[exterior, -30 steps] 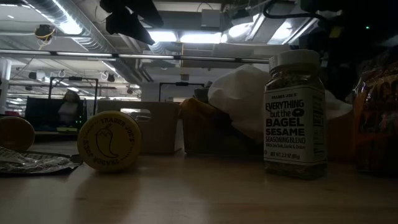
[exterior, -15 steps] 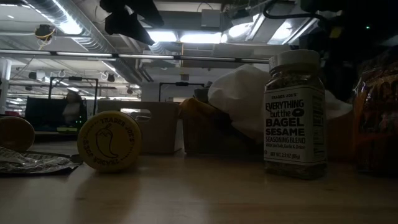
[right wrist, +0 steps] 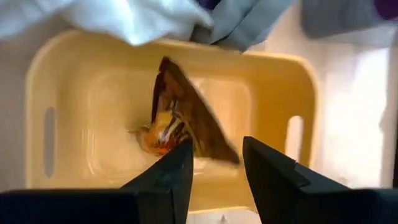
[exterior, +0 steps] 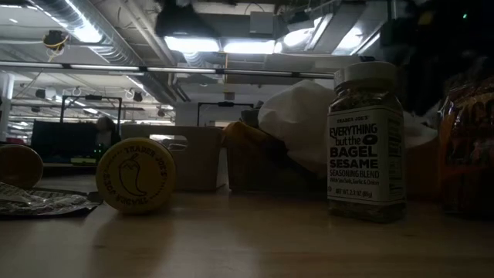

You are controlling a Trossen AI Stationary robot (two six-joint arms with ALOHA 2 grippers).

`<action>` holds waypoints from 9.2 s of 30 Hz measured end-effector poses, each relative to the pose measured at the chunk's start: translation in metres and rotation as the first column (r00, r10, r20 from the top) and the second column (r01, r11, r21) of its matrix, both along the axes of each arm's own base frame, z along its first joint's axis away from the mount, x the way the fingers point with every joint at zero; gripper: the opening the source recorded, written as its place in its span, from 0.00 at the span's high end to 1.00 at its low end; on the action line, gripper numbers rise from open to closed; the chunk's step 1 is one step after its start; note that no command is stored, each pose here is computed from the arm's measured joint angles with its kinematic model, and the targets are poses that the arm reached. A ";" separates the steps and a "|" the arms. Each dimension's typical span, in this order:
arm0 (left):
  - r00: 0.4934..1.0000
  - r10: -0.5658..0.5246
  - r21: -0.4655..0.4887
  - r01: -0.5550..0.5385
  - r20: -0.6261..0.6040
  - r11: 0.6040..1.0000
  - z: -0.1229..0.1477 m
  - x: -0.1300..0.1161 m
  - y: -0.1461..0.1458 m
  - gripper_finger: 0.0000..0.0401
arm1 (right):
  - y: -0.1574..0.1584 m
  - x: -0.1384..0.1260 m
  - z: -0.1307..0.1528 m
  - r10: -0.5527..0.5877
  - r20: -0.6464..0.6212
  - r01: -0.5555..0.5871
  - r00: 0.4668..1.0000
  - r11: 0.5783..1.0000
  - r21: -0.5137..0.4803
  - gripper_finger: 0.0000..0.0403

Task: Sort spices by type
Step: Put the top orange seasoning pack into the yellow bin, then put the top green seasoning can into the green bin

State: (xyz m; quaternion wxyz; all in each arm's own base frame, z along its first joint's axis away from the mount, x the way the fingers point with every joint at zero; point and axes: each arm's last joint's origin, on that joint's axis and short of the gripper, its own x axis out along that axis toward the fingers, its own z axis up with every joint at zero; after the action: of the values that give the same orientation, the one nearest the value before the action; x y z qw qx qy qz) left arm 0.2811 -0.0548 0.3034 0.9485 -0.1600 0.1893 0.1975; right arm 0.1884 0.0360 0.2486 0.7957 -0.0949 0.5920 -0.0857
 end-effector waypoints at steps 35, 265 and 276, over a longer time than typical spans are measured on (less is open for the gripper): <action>0.988 -0.010 0.105 -0.006 0.153 0.994 -0.032 0.130 -0.009 0.25 | -0.025 -0.106 0.073 -0.058 0.572 -0.040 0.818 0.987 0.156 0.65; 0.950 -0.129 0.312 0.219 -0.283 0.925 -0.069 0.142 -0.015 0.48 | 0.033 -0.003 0.063 0.028 -0.028 -0.003 0.999 0.767 0.642 0.67; 0.945 -0.124 0.303 0.219 -0.302 0.928 -0.071 0.140 -0.015 0.48 | 0.080 -0.038 0.059 -0.007 -0.180 0.110 0.984 0.816 0.568 0.67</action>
State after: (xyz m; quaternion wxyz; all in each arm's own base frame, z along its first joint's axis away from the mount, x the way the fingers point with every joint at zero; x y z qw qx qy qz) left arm 0.4214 -0.0697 0.2322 0.9395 0.0489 0.2976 0.1624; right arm 0.1503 0.1160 0.3078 0.7307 0.1610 0.6584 0.0809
